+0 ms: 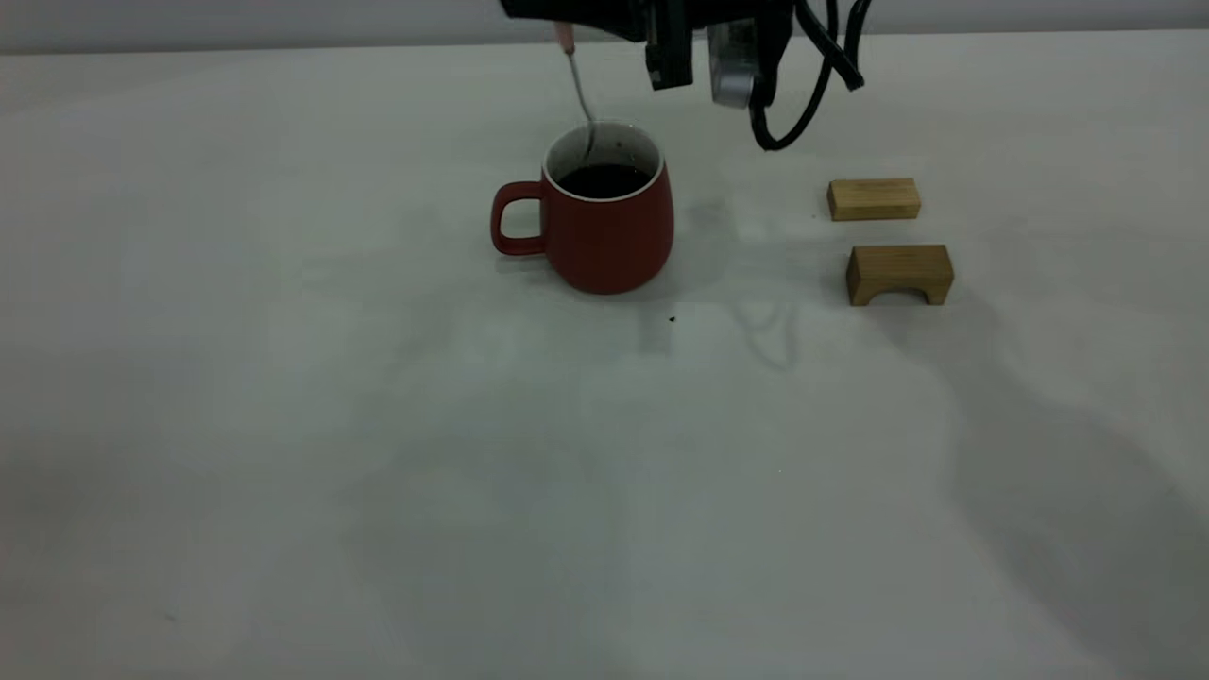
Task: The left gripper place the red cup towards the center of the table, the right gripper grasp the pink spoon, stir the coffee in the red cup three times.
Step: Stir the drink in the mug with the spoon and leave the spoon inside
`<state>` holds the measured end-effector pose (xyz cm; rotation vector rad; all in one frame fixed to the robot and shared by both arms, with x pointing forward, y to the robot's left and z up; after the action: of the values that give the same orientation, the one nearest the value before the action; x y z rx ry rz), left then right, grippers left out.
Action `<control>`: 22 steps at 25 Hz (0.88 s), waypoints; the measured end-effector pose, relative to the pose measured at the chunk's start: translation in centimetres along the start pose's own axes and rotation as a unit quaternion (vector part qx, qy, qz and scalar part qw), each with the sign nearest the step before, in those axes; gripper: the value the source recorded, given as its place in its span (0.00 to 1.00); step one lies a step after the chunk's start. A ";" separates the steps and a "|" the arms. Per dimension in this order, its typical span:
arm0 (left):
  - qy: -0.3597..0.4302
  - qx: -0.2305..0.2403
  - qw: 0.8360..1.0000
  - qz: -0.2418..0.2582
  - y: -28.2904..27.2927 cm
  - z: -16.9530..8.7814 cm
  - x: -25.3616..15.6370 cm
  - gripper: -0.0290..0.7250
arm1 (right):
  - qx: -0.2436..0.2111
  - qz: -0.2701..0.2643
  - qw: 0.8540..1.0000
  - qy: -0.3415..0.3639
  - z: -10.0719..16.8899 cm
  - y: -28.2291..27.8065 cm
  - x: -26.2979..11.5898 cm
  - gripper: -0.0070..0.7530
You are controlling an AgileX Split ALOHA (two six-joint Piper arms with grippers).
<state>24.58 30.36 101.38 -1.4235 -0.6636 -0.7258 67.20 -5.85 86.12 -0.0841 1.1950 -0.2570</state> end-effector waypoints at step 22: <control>0.000 0.000 1.000 0.000 0.0 0.0 0.0 0.67 | -0.004 0.003 1.000 0.014 -0.4 1.6 6.4 0.17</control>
<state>24.58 30.36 101.38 -1.4235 -0.6636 -0.7258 69.29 -5.80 79.80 -0.0838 1.2246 -0.2480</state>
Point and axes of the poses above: a point on each arm's last joint axis where the gripper is mounted, y pointing out along that axis toward the gripper, z along the wrist's bending axis when the last joint is at zero, x = y × z, the point moved 3 cm from there along y, pointing out along that axis toward the gripper, and after that the axes turned 1 degree about y, right-handed, at the moved point
